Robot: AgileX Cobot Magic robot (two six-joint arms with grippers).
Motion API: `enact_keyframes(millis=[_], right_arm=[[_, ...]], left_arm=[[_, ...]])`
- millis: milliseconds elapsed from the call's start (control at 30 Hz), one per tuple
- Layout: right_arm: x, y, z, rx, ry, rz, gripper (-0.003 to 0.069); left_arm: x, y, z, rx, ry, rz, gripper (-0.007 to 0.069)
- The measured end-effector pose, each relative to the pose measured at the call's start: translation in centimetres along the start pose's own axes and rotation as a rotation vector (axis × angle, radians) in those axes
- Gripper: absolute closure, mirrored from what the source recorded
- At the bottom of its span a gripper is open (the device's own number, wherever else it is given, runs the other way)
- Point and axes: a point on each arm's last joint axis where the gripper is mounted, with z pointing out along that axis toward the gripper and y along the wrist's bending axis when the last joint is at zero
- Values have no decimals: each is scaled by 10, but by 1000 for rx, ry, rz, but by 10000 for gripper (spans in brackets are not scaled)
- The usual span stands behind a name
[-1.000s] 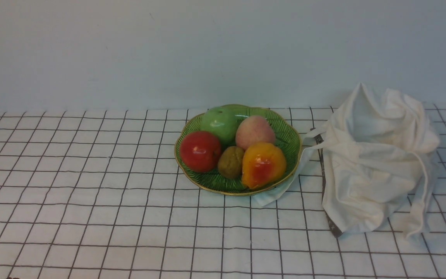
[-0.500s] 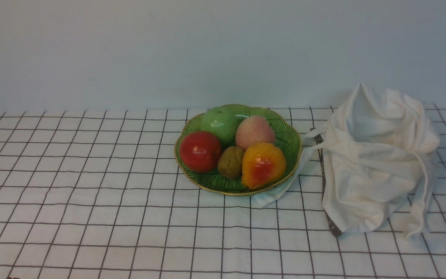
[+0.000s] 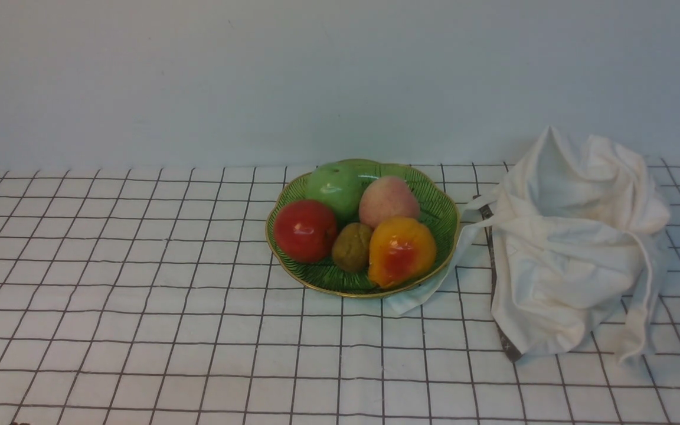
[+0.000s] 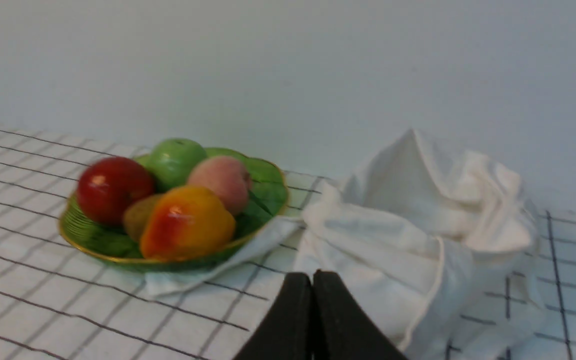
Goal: Take the fruit out of the bag on the white checkered tablecloth and place them on the plate.
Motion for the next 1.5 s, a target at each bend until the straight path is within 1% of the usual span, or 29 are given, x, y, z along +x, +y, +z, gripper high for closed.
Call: enact_keyframes(millis=[33, 167, 267, 567, 1500], right_arm=[[12, -1, 0, 32, 16, 6, 673], [39, -5, -1, 110, 41, 19, 673], [49, -5, -1, 136, 43, 24, 673], [56, -5, -2, 143, 60, 32, 673], [56, -5, -2, 143, 66, 34, 673]], left_arm=[[0, 0, 0, 0, 0, 0, 633], [0, 0, 0, 0, 0, 0, 633], [0, 0, 0, 0, 0, 0, 633], [0, 0, 0, 0, 0, 0, 633], [0, 0, 0, 0, 0, 0, 633]])
